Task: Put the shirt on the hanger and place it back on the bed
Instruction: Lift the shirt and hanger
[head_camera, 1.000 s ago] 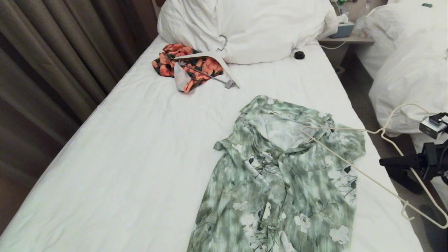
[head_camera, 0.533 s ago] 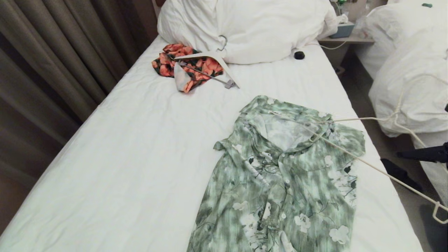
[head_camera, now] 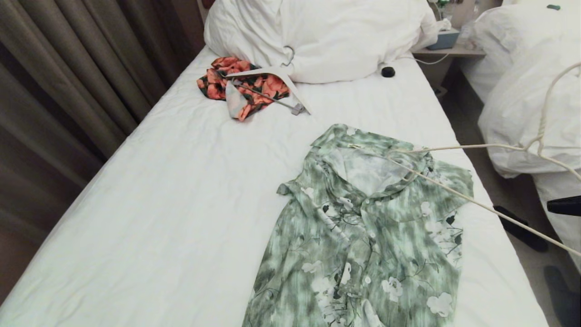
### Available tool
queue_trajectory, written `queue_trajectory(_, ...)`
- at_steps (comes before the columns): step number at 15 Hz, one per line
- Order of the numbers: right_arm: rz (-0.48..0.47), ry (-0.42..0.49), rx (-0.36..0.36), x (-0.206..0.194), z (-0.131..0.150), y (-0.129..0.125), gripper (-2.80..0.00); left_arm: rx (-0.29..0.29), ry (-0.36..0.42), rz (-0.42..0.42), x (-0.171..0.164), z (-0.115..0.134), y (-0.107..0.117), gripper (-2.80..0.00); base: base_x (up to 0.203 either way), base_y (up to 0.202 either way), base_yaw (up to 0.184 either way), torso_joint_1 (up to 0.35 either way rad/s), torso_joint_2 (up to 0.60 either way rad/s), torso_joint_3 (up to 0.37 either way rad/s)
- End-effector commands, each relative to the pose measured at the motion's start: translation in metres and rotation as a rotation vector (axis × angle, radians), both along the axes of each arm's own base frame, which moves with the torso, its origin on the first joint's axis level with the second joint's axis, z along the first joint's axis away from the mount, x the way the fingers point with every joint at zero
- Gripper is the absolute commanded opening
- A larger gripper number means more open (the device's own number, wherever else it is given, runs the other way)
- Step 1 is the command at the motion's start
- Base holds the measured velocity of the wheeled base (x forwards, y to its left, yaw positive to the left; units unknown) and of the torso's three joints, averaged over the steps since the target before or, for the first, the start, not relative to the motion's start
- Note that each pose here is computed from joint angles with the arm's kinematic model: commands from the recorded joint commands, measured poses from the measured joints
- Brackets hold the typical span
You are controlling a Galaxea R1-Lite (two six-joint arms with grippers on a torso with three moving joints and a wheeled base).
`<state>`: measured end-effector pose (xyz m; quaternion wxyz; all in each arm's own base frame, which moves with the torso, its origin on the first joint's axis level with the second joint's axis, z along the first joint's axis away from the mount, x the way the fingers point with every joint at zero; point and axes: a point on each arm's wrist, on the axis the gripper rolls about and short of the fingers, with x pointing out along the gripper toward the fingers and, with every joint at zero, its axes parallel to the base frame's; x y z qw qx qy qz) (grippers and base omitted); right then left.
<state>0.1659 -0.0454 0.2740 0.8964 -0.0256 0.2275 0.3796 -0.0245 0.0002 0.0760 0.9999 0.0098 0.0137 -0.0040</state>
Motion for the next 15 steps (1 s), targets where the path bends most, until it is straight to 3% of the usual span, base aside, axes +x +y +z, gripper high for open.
queue_trajectory(1, 0.033, -0.048, -0.026, -0.009, 0.005, 0.007, -2.80, 0.000, 0.002, 0.000, 0.000, 0.000, 0.000, -2.80, 0.000, 0.000, 0.000, 0.000, 0.00, 0.000)
queue_trajectory(3, 0.082, -0.083, -0.066, -0.017, 0.001, 0.014, -2.80, 0.000, 0.002, 0.000, 0.000, 0.000, 0.000, -2.80, 0.000, 0.000, 0.000, 0.000, 0.00, 0.000)
queue_trajectory(5, 0.115, -0.167, -0.154, -0.016, -0.007, 0.017, -2.80, 0.000, 0.002, 0.000, 0.000, 0.000, 0.000, -2.80, 0.000, 0.000, 0.000, 0.000, 0.00, 0.000)
queue_trajectory(9, 0.199, -0.316, -0.240, -0.019, -0.027, 0.027, -2.80, 0.000, 0.002, 0.000, 0.000, 0.000, 0.000, -2.80, 0.000, 0.000, 0.000, 0.000, 0.00, 0.000)
queue_trajectory(11, 0.257, -0.349, -0.205, -0.027, -0.032, 0.032, -2.80, 0.000, 0.002, 0.000, 0.000, 0.000, 0.000, -2.80, 0.000, 0.000, 0.000, 0.000, 0.00, 0.000)
queue_trajectory(13, 0.350, -0.390, -0.071, -0.032, -0.033, 0.035, -2.80, 0.000, 0.002, 0.000, 0.000, 0.000, 0.000, -2.80, 0.000, 0.000, 0.000, 0.000, 0.00, 0.000)
queue_trajectory(15, 0.365, -0.388, 0.010, -0.028, -0.036, 0.031, -2.80, 0.000, 0.002, 0.000, 0.000, 0.000, 0.000, -2.80, 0.000, 0.000, 0.000, 0.000, 0.00, 0.000)
